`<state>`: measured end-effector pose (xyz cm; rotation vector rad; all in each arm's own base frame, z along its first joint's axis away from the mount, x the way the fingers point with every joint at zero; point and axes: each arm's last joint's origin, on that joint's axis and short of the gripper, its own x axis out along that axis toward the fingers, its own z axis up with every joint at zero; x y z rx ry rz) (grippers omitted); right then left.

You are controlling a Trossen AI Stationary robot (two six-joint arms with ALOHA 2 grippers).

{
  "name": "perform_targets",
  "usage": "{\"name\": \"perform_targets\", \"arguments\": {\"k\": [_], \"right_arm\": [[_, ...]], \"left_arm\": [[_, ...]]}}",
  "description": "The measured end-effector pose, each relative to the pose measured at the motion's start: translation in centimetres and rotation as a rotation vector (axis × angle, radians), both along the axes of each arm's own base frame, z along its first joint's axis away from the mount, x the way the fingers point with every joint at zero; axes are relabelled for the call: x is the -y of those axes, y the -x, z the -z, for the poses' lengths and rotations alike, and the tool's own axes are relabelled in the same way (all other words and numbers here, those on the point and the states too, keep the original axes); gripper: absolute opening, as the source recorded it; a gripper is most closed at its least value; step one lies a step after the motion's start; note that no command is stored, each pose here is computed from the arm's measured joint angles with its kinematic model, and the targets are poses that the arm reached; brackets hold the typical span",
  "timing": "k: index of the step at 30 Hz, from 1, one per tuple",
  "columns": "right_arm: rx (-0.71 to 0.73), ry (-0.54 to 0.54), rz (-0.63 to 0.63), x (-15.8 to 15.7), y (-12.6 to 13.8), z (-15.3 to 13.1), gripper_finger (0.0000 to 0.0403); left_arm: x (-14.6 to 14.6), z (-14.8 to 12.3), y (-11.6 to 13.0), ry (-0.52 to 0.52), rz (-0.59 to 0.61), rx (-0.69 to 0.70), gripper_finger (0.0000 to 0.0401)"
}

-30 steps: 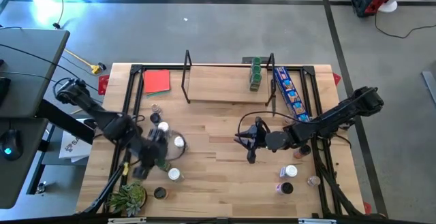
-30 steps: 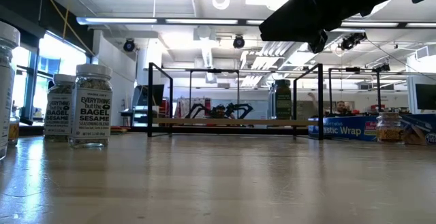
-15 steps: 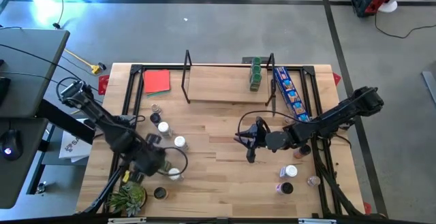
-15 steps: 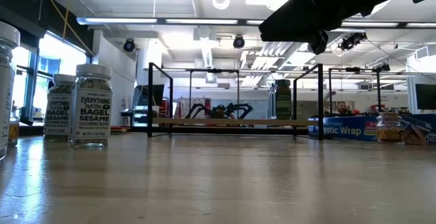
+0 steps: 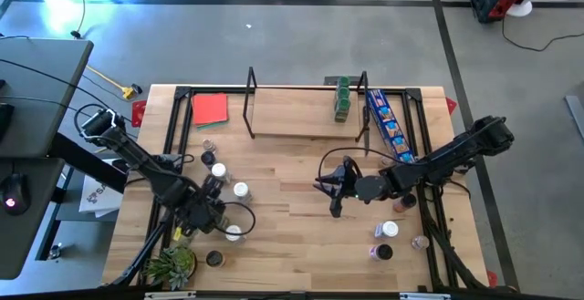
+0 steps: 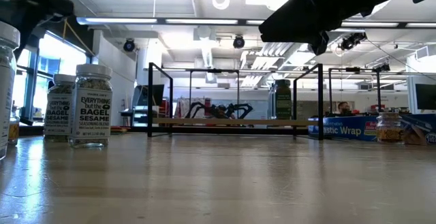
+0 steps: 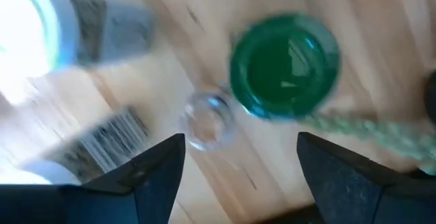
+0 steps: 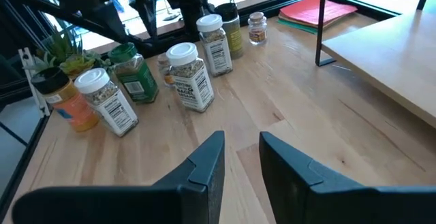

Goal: Shelf spices
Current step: Put the green seasoning bottle on the shelf aligned with the other green seasoning bottle

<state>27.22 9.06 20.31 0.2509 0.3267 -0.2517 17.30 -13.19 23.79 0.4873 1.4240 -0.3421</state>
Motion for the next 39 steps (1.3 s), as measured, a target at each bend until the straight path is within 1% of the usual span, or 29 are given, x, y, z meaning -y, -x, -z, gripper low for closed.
{"name": "perform_targets", "arguments": {"k": [4,6,9,12,17,26,30,34,39], "right_arm": [[0.0,-0.004,0.0,0.0,0.0,0.0,0.0087],[-0.002,-0.003,0.0,0.0,0.0,0.0,0.0087],[-0.004,-0.003,0.0,0.0,0.0,0.0,0.0087],[-0.004,-0.003,0.0,0.0,0.0,0.0,0.0087],[-0.004,-0.002,-0.001,0.0,0.0,0.0,0.0087],[-0.017,0.005,-0.001,0.0,0.1,0.2,0.0087],[-0.016,0.005,-0.001,0.0,0.1,0.2,0.0087],[-0.016,0.005,-0.001,0.0,0.1,0.2,0.0087],[-0.017,0.005,-0.001,0.0,0.1,0.2,0.0087]], "left_arm": [[0.5,-0.1,-0.5,0.056,0.051,0.036,0.028],[0.6,-0.1,-0.6,0.068,0.063,0.053,0.028],[0.9,0.2,-1.1,0.08,0.066,0.071,0.028],[1.3,0.9,-1.5,0.063,0.076,0.057,0.028],[1.6,2.1,-2.4,0.066,0.016,0.026,0.028],[2.3,2.0,-3.7,0.153,0.0,0.136,0.0246],[2.4,1.8,-4.2,0.166,-0.054,0.192,0.0242],[2.0,1.7,-4.8,0.165,-0.083,0.237,0.0241],[1.3,1.4,-6.1,0.185,-0.143,0.315,0.0236]]}}
